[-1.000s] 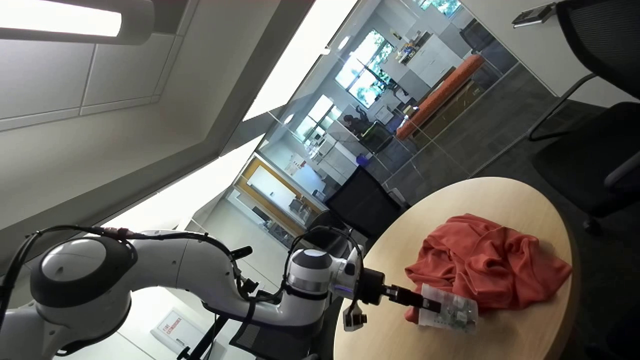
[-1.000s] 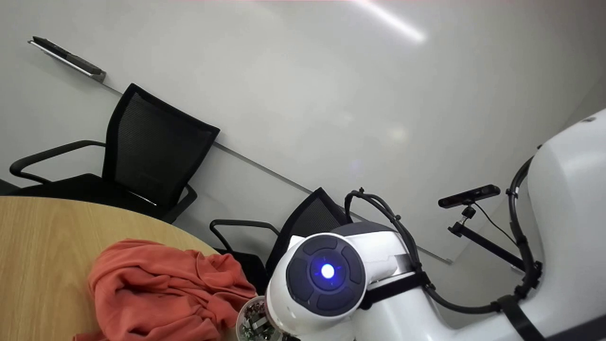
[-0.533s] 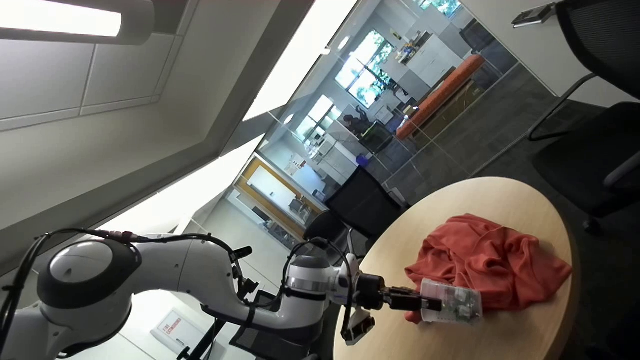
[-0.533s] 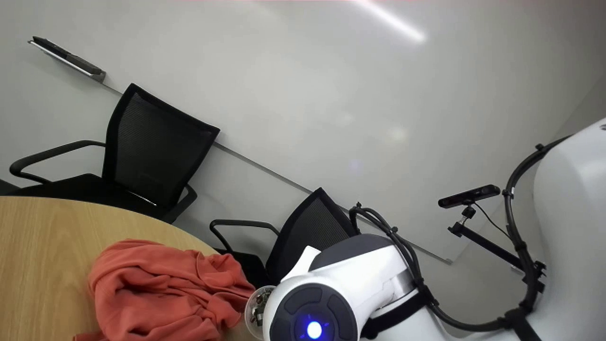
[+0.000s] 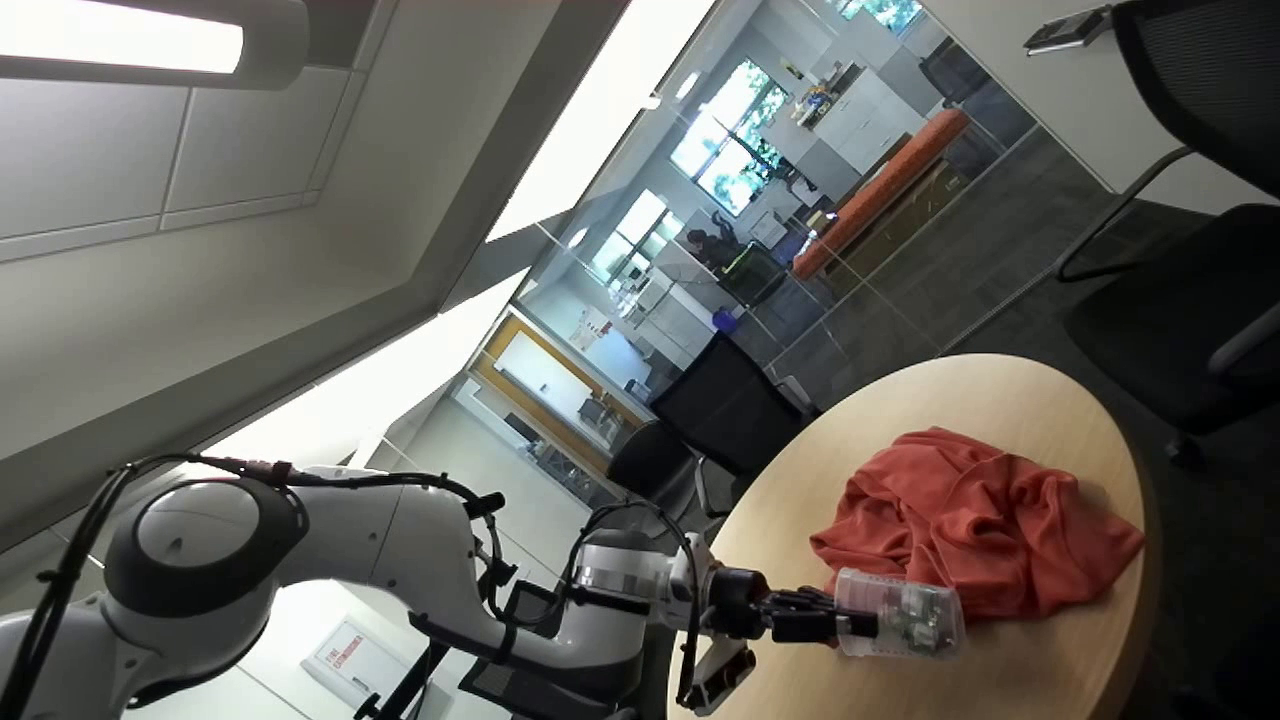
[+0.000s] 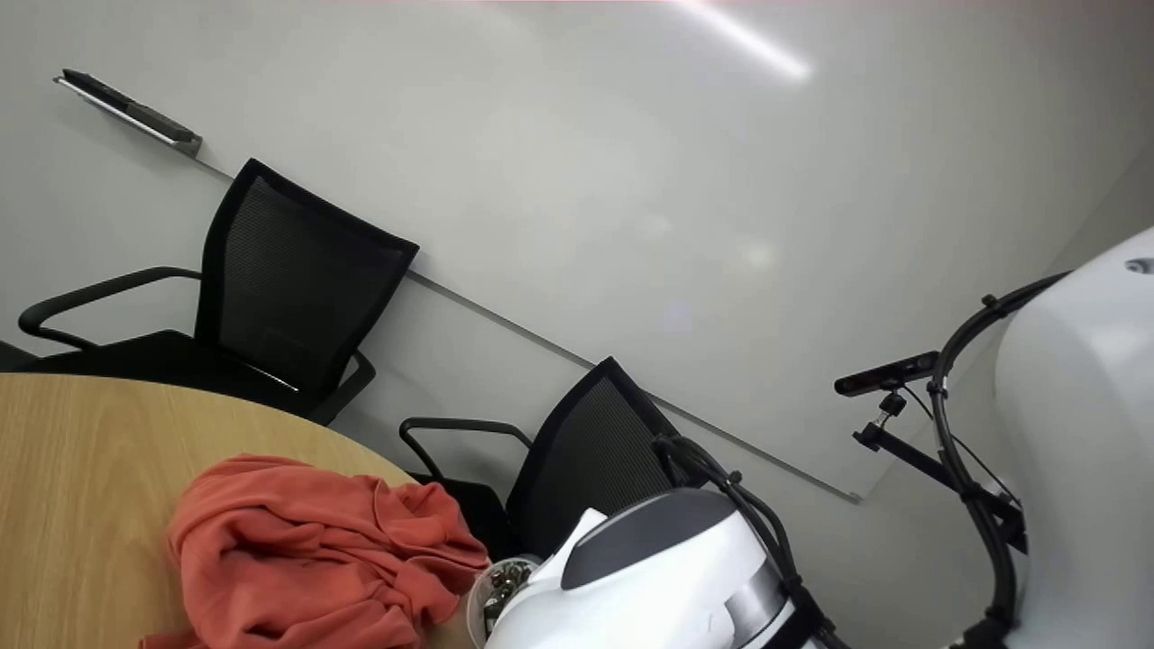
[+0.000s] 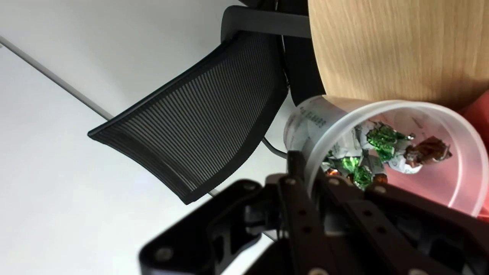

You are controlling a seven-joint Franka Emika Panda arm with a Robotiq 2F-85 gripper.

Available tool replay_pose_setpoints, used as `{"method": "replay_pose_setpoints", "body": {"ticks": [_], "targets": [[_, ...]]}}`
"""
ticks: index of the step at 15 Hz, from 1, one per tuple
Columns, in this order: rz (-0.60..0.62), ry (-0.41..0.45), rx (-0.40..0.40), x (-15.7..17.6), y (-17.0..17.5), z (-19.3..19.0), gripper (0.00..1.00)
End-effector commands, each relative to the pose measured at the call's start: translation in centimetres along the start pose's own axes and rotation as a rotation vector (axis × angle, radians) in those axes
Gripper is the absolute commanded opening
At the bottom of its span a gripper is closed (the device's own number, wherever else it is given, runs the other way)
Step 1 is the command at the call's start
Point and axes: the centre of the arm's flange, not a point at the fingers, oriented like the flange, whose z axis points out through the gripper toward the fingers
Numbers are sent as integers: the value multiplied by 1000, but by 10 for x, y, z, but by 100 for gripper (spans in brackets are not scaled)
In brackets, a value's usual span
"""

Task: Pour the sweets in the cup onto the table

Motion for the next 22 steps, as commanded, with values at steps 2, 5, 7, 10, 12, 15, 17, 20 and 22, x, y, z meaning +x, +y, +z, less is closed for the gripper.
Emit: {"method": "replay_pose_setpoints", "body": {"ticks": [2, 5, 7, 10, 12, 15, 17, 20, 22], "targets": [[1, 0, 0, 0, -1, 1, 5], [15, 20, -9, -6, -6, 2, 1], [35, 32, -13, -14, -10, 3, 1], [80, 62, -30, -23, -13, 4, 1], [116, 83, -45, -29, -15, 5, 1], [197, 108, -70, -34, -18, 7, 1], [243, 122, -84, -36, -20, 8, 1], [303, 159, -102, -36, -20, 8, 1], [328, 202, -120, -36, -21, 7, 1]]}}
